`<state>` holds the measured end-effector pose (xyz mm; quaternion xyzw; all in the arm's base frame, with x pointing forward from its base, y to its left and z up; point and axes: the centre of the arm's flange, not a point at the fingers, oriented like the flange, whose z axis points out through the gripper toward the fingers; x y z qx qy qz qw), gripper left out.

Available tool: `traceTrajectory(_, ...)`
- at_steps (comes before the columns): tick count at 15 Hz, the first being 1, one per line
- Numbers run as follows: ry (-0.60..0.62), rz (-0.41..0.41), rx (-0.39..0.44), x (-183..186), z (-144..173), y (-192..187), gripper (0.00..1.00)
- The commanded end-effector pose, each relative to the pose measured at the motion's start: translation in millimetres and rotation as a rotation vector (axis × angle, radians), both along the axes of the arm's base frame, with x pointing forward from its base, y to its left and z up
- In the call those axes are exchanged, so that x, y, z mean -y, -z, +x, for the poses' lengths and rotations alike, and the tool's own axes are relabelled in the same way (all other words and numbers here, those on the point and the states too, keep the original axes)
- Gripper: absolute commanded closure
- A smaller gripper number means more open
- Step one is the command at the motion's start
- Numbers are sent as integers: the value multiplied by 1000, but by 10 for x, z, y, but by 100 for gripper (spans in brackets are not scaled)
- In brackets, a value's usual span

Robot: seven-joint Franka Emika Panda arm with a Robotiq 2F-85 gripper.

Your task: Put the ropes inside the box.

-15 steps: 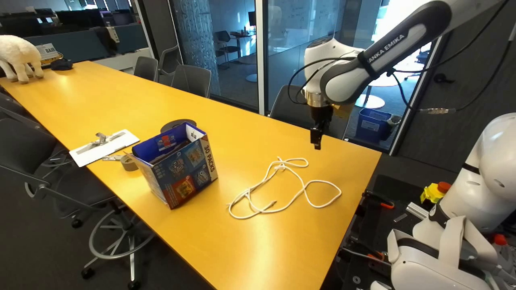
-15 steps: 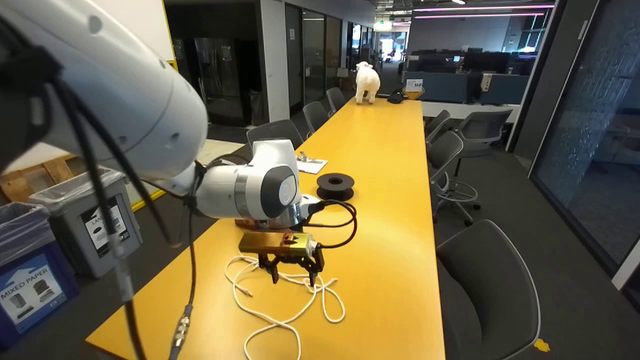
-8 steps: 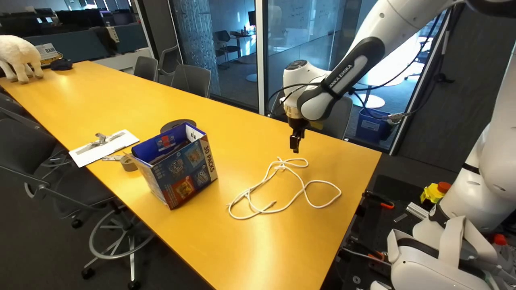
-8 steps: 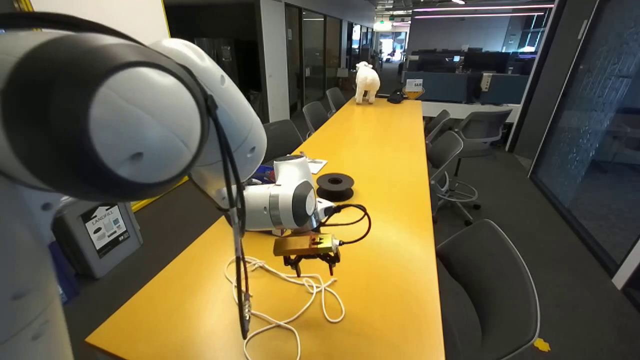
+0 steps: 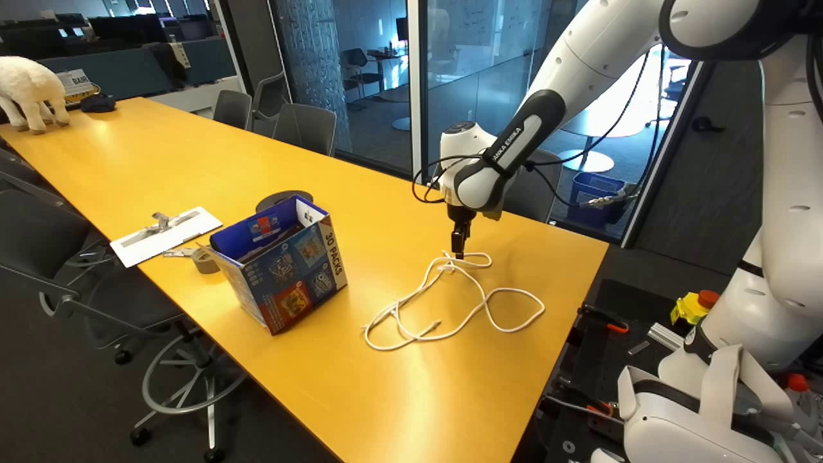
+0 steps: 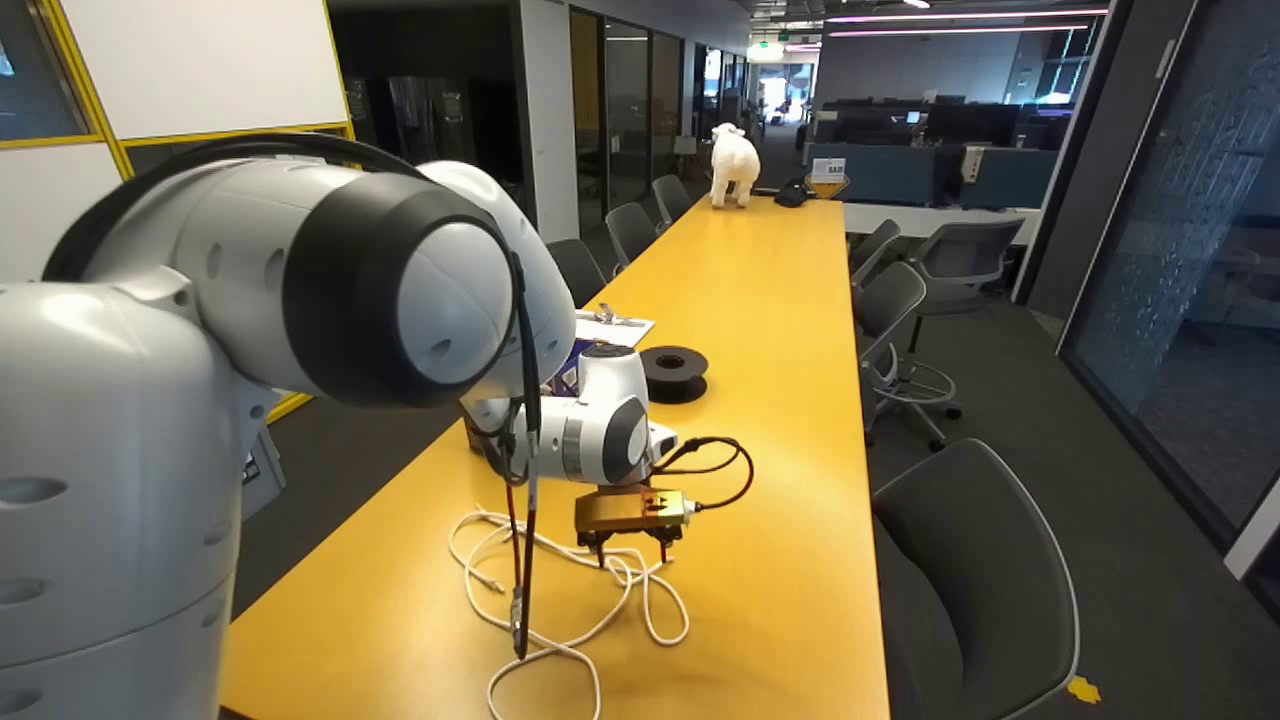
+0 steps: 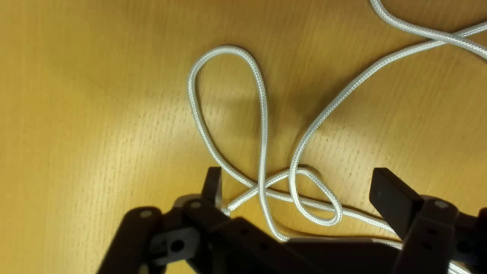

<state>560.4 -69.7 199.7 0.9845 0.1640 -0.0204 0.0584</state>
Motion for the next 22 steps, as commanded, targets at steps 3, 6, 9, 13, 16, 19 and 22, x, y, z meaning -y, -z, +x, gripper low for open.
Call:
traceTrajectory(3, -59, 45, 38, 28, 113, 165, 0)
traceTrajectory(6, -56, 44, 64, 17, 139, 284, 0)
traceTrajectory(9, -47, 49, 83, 33, 194, 424, 0)
traceTrajectory(13, -43, 57, 74, 43, 248, 575, 0)
traceTrajectory(16, -41, 53, 81, 45, 326, 650, 0)
traceTrajectory(19, -40, 55, 81, 58, 404, 700, 0)
traceTrajectory(22, -35, 56, 85, 84, 450, 745, 0)
